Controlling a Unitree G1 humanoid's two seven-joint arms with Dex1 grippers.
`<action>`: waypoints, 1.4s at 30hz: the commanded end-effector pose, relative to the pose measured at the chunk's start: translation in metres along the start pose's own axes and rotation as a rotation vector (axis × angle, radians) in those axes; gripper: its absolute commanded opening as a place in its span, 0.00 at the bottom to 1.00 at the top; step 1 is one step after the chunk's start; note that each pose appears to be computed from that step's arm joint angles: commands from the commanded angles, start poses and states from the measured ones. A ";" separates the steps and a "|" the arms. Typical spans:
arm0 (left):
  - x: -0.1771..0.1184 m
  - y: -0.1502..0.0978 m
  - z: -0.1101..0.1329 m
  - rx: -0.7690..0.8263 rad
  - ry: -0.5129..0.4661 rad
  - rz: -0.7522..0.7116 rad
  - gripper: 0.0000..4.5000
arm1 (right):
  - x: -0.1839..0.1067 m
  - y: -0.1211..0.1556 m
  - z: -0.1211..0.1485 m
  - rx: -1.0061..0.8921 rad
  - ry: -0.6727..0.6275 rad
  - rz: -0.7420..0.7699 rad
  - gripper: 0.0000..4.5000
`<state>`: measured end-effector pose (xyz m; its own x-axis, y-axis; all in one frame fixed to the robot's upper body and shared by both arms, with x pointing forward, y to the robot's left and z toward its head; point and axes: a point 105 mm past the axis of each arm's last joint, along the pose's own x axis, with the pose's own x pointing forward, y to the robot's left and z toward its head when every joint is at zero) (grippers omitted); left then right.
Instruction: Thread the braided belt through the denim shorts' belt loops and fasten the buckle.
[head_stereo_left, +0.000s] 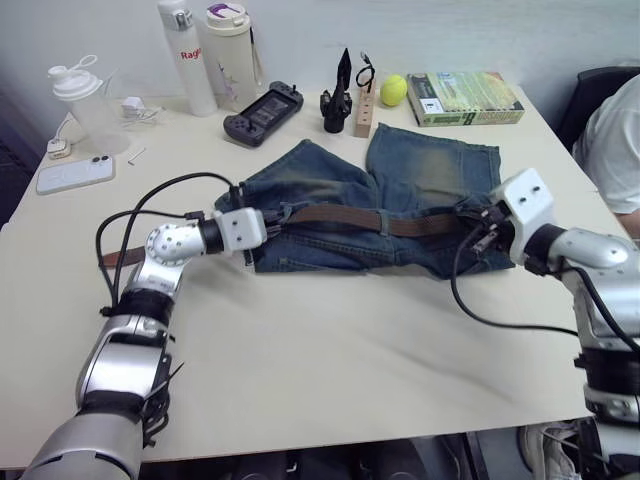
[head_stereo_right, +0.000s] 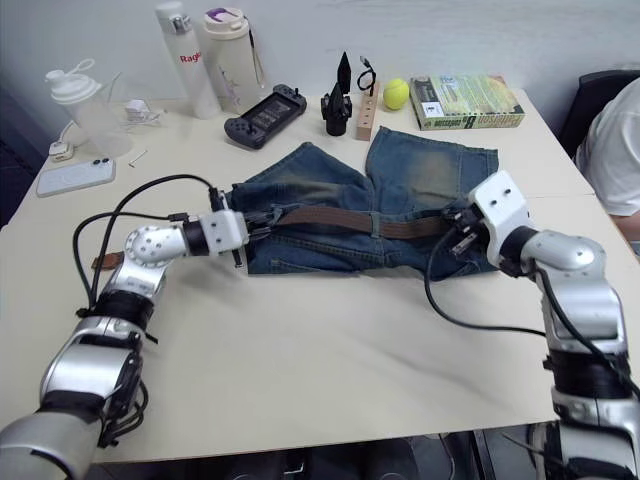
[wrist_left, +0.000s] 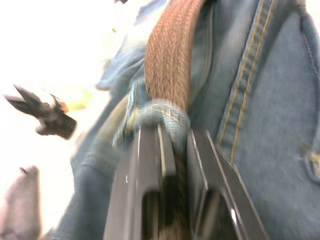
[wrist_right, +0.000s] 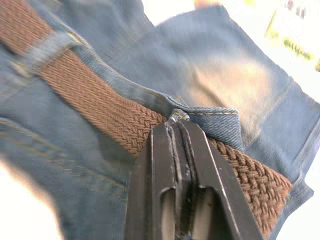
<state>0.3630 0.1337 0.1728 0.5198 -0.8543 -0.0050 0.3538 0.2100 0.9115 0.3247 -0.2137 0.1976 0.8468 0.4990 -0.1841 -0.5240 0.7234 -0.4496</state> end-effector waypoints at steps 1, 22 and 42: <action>-0.022 -0.015 0.030 0.225 -0.101 0.041 0.04 | -0.024 0.017 0.011 -0.150 -0.043 0.049 0.00; -0.065 -0.080 0.024 0.308 -0.073 -0.165 0.60 | -0.071 0.069 -0.057 -0.144 0.346 0.366 0.53; -0.056 -0.001 0.040 -0.372 -0.079 -0.119 0.77 | -0.052 0.053 0.032 0.064 0.089 0.385 0.98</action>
<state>0.3009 0.1648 0.1798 0.4124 -0.9074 -0.0807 0.6226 0.2161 0.7521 0.2411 -0.1872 0.2167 0.5544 0.7230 -0.4122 -0.8319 0.4684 -0.2974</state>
